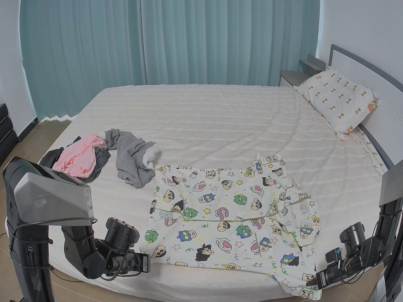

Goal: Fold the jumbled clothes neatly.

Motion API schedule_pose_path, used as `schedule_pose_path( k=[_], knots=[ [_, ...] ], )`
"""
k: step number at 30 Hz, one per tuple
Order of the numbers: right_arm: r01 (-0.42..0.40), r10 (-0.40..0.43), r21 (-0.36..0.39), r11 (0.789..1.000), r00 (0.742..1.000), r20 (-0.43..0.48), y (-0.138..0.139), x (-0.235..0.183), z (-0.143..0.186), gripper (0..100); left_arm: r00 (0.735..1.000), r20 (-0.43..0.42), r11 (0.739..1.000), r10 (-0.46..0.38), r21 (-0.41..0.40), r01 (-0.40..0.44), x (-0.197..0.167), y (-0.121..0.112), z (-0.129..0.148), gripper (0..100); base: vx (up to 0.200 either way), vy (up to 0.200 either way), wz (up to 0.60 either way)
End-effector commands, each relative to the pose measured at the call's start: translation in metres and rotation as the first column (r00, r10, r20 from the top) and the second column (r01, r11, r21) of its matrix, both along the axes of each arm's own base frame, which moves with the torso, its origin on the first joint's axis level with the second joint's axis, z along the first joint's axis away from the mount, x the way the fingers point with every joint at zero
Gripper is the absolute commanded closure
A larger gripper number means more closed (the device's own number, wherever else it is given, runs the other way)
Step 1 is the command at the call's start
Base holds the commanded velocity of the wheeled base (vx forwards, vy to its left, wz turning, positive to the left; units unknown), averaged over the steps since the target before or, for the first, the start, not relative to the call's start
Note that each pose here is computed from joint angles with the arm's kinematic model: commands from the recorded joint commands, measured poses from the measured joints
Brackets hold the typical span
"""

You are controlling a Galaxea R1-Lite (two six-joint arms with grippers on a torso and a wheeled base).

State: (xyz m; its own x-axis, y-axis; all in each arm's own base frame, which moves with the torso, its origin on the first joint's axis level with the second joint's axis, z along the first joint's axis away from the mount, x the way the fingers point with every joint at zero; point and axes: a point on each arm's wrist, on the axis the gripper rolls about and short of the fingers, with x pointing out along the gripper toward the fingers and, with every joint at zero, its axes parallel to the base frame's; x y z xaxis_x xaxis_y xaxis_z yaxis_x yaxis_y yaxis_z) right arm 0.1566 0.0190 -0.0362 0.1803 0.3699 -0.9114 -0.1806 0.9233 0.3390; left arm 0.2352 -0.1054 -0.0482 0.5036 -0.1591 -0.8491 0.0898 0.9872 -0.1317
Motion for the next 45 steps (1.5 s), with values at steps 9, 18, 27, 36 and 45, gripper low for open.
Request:
schedule_pose_path(
  k=[9, 18, 27, 36, 45],
  knots=[
    [-0.021, 0.021, -0.014, 1.0, 1.0, -0.012, -0.002, -0.01, 0.009, 100, 0.998, -0.056, 0.999, -0.033, 0.024, 0.035, -0.023, 0.001, -0.001, 100, 0.0, 0.0, 0.0],
    [-0.001, -0.012, 0.068, 0.998, 0.983, 0.184, -0.006, -0.003, 0.034, 100, 0.992, 0.123, 0.998, 0.017, -0.069, -0.009, 0.002, -0.007, 0.021, 100, 0.0, 0.0, 0.0],
    [0.107, -0.16, 0.155, 0.982, 0.908, 0.387, -0.013, 0.022, 0.054, 100, 0.95, 0.269, 0.975, 0.156, -0.194, -0.105, 0.041, -0.017, 0.048, 100, 0.0, 0.0, 0.0],
    [0.158, -0.235, 0.198, 0.968, 0.846, 0.478, -0.014, 0.056, 0.049, 100, 0.916, 0.32, 0.963, 0.241, -0.2, -0.183, 0.08, -0.011, 0.041, 100, 0.0, 0.0, 0.0],
    [0.197, -0.273, 0.198, 0.96, 0.807, 0.523, -0.016, 0.079, 0.027, 100, 0.924, 0.283, 0.959, 0.256, -0.198, -0.205, 0.106, -0.021, 0.044, 100, 0.0, 0.0, 0.0]
  ],
)
